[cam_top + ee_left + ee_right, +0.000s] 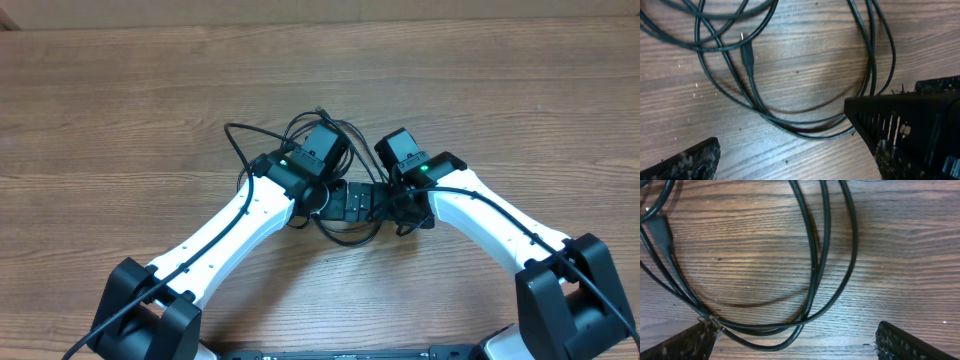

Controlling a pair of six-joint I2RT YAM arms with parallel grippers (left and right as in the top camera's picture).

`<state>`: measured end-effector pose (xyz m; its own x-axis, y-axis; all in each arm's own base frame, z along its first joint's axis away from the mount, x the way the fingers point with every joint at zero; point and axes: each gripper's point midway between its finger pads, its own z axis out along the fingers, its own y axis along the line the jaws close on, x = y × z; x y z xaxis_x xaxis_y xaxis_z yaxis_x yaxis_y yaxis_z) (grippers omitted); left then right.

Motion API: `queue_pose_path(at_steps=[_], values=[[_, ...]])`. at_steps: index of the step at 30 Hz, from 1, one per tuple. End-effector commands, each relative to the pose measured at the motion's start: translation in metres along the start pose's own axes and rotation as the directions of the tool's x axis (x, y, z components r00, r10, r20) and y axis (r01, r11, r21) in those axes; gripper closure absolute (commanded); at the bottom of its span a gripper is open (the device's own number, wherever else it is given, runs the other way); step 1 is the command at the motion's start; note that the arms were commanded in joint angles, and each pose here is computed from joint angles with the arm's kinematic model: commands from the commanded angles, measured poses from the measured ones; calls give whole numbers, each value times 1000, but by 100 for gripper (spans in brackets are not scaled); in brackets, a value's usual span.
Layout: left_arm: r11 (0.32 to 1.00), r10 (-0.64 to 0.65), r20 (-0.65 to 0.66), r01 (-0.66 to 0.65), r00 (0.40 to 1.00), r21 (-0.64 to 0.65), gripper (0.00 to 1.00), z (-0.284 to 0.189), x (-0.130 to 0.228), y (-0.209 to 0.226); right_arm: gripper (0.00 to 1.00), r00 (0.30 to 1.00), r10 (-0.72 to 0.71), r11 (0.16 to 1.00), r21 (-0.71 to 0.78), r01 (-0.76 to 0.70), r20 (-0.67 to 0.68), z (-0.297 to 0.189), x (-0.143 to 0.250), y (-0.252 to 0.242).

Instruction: Untangle cables

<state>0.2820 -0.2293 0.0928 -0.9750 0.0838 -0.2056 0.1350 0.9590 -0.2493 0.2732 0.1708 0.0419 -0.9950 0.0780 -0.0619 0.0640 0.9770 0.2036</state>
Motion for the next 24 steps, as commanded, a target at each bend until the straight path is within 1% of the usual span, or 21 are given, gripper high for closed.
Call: queue_pose_path(at_steps=[1, 6, 7, 8, 9, 10, 13, 15, 16, 17, 20, 24], values=[[1000, 1, -1, -1, 1000, 13, 0, 5, 2, -6, 0, 1000, 6, 1000, 1, -6, 15, -2, -3, -1], [1000, 4, 6, -4, 1000, 18, 0, 5, 0, -7, 0, 1000, 6, 1000, 1, -6, 15, -2, -3, -1], [1000, 4, 8, -4, 1000, 19, 0, 5, 0, -8, 0, 1000, 5, 1000, 4, -5, 26, -2, -5, -1], [1000, 4, 8, -4, 1000, 19, 0, 5, 0, -8, 0, 997, 0, 1000, 12, -1, 79, -2, -16, -1], [1000, 4, 9, -4, 1000, 17, 14, 5, -1, -7, 0, 991, -4, 1000, -3, 5, 133, -4, -29, 4], [1000, 4, 14, -4, 1000, 7, 36, 6, -1, -5, 0, 987, -6, 1000, -22, 10, 161, -5, -36, 8], [999, 4, 37, -2, 999, -33, 75, 5, -5, 1, 0, 978, -8, 998, -51, 20, 208, -7, -48, 16], [997, -5, 61, 9, 998, -74, 96, 5, -9, 9, 0, 976, -9, 998, -61, 23, 220, -8, -50, 18], [995, -22, 71, 29, 997, -92, 96, 4, -11, 13, 0, 976, -9, 998, -61, 23, 218, -8, -50, 18], [989, -65, 89, 76, 994, -126, 96, 3, -15, 24, 0, 976, -9, 998, -62, 23, 219, -8, -50, 18], [978, -125, 99, 139, 987, -154, 96, 0, -21, 45, 0, 977, -9, 998, -66, 24, 213, -8, -49, 19], [958, -216, 69, 225, 974, -180, 96, -5, -22, 78, 0, 965, 8, 996, -89, 16, 262, -12, -64, 20]])
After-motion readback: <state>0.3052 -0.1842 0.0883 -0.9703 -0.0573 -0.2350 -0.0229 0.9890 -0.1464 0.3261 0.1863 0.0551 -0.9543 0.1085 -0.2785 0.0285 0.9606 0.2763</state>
